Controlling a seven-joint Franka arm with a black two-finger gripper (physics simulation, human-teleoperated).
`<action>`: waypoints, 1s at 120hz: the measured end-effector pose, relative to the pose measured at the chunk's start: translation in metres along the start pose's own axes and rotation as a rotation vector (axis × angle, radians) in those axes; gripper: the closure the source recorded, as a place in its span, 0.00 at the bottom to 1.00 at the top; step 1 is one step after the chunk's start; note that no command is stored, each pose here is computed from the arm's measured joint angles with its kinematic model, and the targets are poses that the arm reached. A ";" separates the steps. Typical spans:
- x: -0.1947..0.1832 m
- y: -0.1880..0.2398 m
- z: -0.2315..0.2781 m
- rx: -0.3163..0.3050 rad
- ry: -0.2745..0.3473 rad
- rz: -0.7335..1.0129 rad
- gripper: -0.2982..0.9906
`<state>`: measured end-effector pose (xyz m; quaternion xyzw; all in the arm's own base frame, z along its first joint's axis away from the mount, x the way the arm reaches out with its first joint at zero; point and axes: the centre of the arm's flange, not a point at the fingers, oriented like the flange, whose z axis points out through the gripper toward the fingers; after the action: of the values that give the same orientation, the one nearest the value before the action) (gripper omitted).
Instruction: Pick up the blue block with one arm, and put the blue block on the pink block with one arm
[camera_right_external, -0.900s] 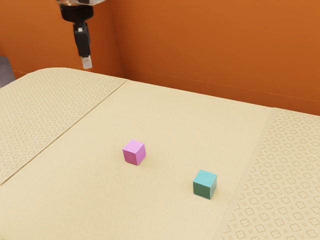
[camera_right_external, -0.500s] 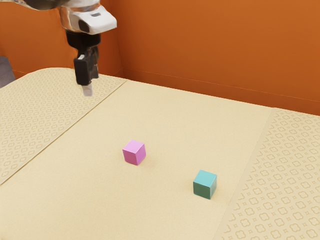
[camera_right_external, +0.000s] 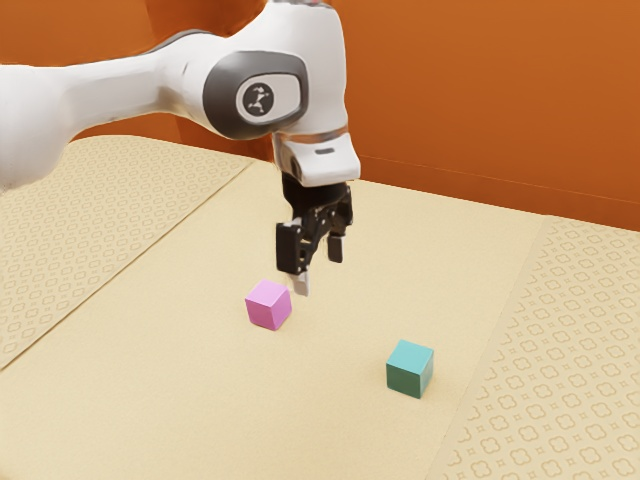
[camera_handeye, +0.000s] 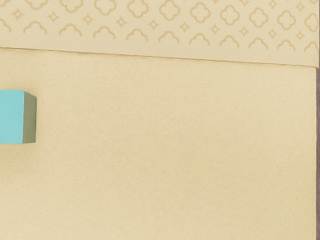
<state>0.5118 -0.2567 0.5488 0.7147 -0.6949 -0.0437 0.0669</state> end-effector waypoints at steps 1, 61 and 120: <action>0.002 -0.001 0.003 -0.002 0.001 0.004 0.23; 0.062 -0.059 0.104 -0.014 0.000 0.056 0.23; 0.057 -0.131 0.150 0.026 0.005 -0.016 0.23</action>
<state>0.6199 -0.3156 0.3815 0.7210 -0.6896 -0.0334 0.0590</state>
